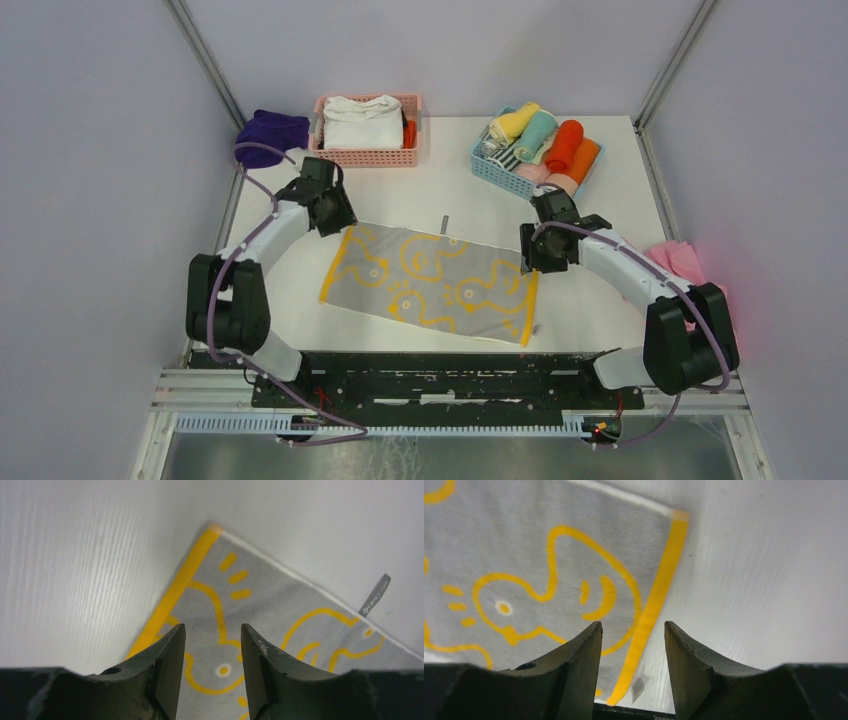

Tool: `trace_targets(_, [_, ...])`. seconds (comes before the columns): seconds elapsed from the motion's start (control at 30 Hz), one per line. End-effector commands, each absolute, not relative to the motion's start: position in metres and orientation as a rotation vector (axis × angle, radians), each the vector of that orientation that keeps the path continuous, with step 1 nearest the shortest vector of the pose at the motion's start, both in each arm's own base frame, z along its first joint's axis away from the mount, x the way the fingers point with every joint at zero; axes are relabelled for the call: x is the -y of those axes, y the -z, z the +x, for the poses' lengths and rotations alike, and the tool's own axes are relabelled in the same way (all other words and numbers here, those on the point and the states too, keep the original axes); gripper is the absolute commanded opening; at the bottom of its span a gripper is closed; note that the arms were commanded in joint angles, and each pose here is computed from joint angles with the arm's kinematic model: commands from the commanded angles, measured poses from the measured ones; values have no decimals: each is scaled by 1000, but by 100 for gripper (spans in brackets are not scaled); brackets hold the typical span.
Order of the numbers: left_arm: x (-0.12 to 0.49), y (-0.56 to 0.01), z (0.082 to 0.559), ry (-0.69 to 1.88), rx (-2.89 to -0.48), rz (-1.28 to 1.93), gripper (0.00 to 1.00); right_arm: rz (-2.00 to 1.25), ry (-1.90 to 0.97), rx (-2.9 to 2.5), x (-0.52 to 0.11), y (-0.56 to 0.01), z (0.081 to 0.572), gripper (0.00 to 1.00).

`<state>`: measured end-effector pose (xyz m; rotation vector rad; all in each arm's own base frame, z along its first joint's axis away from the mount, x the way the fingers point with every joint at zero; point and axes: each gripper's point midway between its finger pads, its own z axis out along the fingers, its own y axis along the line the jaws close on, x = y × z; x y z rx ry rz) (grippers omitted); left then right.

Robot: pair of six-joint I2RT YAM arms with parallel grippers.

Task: Roll the towels
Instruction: Flatten out the towel at the center of the board.

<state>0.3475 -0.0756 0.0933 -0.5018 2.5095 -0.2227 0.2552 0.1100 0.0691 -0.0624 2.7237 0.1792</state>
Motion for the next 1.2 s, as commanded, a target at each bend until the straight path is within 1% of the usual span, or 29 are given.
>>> trace_targets(0.0, [67, -98, 398, 87, -2494, -306, 51, -23, -192, -2638, -101, -77, 291, 57])
trace_targets(0.1, [62, -77, 413, -5, -2572, -235, 51, 5, -185, -2636, -94, -72, 295, 57])
trace_targets(0.23, [65, -56, 423, -44, -2649, -141, 50, 31, -168, -2659, -83, -64, 297, 57])
trace_targets(0.47, [73, -38, 429, -88, -2684, -62, 50, 37, -181, -2662, -80, -60, 297, 57])
trace_targets(0.77, [72, -15, 427, -132, -2739, -28, 46, 37, -180, -2674, -79, -54, 299, 56])
trace_targets(0.87, [75, -19, 429, -123, -2737, -25, 46, 28, -185, -2678, -80, -54, 299, 56])
trace_targets(1.07, [78, -50, 439, -85, -2667, -28, 46, 17, -197, -2668, -80, -58, 298, 56])
trace_targets(1.17, [77, -53, 443, -98, -2654, -21, 46, 16, -196, -2665, -80, -59, 298, 56])
